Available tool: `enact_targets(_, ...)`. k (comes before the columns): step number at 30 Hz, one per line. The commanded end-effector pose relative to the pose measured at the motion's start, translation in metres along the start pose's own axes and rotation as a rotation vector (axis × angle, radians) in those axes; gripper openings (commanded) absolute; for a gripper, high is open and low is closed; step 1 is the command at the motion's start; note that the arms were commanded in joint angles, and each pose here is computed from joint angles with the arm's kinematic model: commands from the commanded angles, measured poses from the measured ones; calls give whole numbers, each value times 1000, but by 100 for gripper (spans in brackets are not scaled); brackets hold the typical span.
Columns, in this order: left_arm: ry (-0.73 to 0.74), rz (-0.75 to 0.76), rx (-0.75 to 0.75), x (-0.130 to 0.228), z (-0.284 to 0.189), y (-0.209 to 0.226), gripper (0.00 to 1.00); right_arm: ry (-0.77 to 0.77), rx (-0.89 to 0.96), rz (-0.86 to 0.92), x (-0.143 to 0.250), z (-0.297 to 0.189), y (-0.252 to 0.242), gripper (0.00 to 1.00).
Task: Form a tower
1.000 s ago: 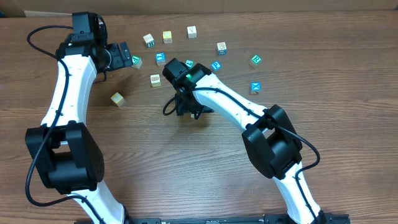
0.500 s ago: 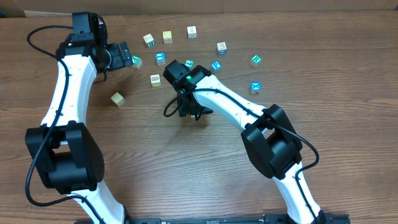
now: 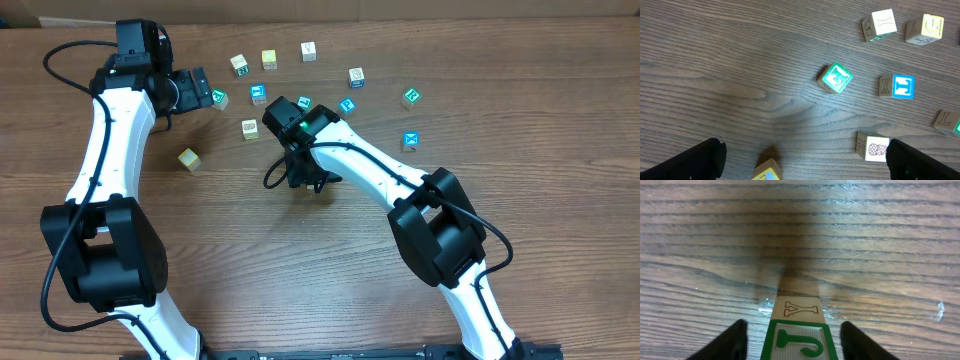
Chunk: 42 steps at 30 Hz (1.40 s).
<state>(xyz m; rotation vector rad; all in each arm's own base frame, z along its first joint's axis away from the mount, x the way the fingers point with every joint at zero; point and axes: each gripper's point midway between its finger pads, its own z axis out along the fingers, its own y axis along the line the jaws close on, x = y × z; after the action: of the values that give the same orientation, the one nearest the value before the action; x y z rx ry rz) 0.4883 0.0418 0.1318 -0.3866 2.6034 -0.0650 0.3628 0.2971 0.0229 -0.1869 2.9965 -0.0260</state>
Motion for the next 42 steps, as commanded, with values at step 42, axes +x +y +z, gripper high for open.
enact_targets(42,-30,-6,7,-6,-12,-3,100,17,26,-8,5,8,-5,32)
